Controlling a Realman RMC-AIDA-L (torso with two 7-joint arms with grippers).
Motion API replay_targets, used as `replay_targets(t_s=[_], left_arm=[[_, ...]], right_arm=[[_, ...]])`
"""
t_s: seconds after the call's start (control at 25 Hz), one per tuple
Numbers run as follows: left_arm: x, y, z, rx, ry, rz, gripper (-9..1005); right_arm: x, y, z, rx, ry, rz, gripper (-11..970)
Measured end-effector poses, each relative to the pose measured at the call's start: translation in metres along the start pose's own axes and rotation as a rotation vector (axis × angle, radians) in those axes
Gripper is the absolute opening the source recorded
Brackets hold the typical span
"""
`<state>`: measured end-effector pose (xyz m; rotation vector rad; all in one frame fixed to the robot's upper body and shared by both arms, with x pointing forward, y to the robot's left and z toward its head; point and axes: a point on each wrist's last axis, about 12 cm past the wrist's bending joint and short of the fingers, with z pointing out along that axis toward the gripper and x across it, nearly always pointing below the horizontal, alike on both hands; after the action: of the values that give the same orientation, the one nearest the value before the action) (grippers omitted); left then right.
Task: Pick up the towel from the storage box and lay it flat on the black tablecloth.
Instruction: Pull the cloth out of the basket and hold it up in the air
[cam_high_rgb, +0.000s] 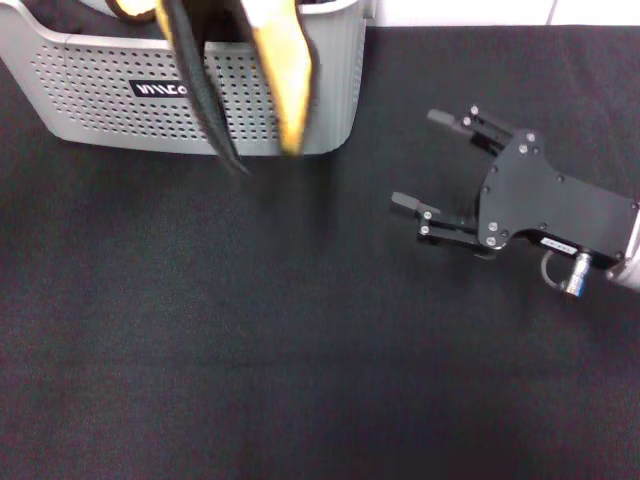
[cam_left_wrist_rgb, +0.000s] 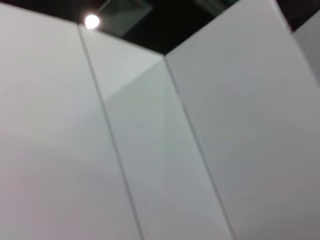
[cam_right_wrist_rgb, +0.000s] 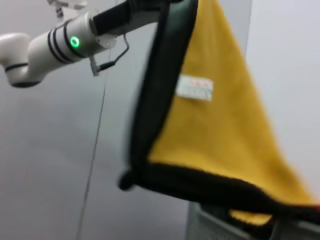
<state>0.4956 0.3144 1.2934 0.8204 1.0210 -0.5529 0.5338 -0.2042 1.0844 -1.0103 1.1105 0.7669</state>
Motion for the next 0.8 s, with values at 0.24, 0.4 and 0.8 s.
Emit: replay_targets(t_s=[0.24, 0.4, 0.8], left_arm=[[-0.005, -0.004, 0.004, 0.039, -0.054, -0.030, 41], [-0.005, -0.004, 0.004, 0.040, -0.058, -0.033, 41], [0.000, -0.004, 0.005, 0.038, -0.051, -0.049, 41]], right_arm=[[-0.001, 0.007, 0.026, -0.027, -0.008, -0.318, 801], [0.004, 0.030, 0.052, -0.028, 0.025, -0.536, 788], [-0.011, 0.074, 0.060, 0.098, -0.131, -0.821, 701]])
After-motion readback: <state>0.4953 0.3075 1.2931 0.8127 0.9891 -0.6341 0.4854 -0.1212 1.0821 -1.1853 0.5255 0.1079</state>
